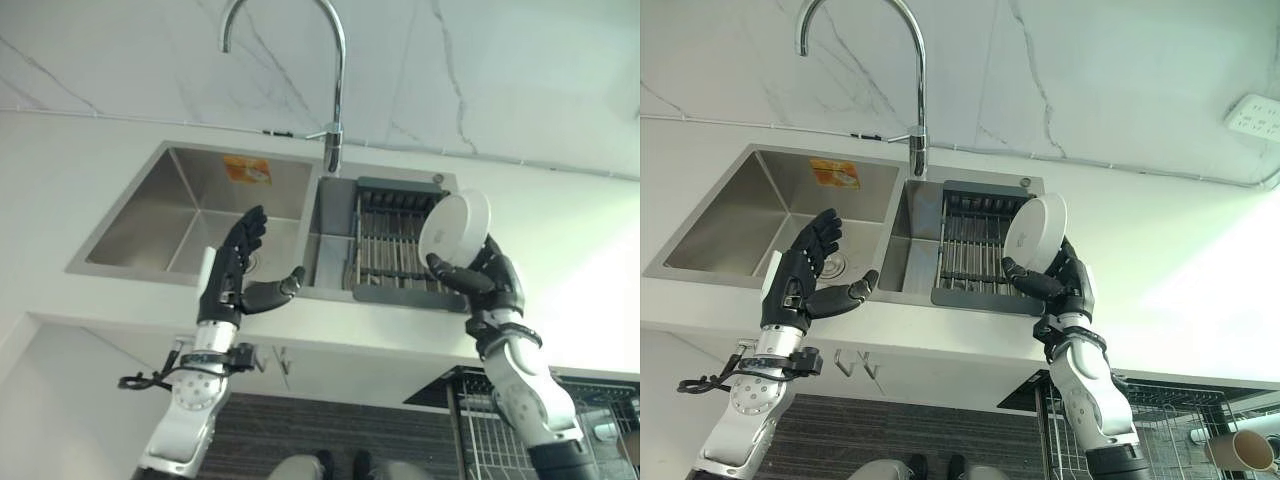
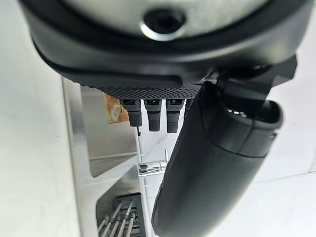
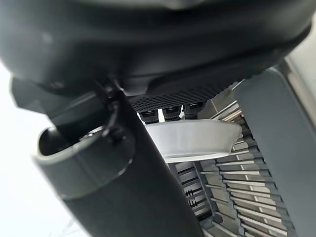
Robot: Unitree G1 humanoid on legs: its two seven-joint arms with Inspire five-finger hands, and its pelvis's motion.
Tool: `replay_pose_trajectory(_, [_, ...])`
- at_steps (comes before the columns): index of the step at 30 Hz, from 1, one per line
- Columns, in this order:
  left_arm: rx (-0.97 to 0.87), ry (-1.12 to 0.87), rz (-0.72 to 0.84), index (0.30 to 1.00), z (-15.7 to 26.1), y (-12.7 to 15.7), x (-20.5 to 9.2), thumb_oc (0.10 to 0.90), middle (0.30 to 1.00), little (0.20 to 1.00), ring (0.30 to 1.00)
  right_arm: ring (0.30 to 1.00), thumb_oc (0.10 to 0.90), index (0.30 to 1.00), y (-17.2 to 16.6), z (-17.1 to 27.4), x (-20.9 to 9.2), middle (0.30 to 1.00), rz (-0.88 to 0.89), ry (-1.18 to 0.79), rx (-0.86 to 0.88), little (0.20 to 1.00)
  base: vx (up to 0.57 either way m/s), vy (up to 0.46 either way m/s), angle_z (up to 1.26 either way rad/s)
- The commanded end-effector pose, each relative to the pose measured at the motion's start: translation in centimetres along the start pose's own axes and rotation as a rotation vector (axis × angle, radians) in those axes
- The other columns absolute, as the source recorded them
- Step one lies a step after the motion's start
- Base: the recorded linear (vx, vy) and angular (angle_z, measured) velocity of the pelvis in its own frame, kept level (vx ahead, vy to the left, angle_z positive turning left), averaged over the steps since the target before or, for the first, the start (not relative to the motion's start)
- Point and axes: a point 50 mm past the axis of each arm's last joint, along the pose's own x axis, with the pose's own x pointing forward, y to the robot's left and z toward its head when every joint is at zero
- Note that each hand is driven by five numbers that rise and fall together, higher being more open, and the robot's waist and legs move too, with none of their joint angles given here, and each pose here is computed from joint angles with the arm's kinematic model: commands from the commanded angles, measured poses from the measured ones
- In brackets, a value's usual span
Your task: Place the dishes in the dishwasher.
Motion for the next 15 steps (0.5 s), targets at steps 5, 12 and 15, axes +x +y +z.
replay_pose_trajectory(5, [-0.018, -0.228, -0.024, 0.9, 4.2, 0.0, 2.1, 0.8, 0.9, 0.9, 0.9, 0.9, 0.8, 0.9, 0.0, 5.3, 2.1, 0.9, -0.015, -0.224, 0.069, 0.9, -0.02, -0.012, 0.05])
replay_pose_trajectory(12, [-0.015, -0.22, -0.024, 0.9, 4.1, 0.0, 2.3, 0.8, 0.9, 0.9, 0.9, 0.9, 0.8, 0.9, -0.9, 6.7, 2.9, 0.9, -0.104, -0.28, 0.1, 0.9, -0.01, -0.006, 0.03])
replay_pose_trajectory(15, [-0.018, -0.216, -0.021, 0.9, 4.0, -0.1, 2.4, 0.8, 0.9, 0.9, 0.9, 0.9, 0.8, 0.9, -1.0, 7.3, 3.5, 0.9, -0.126, -0.296, 0.113, 0.9, -0.03, -0.01, 0.11])
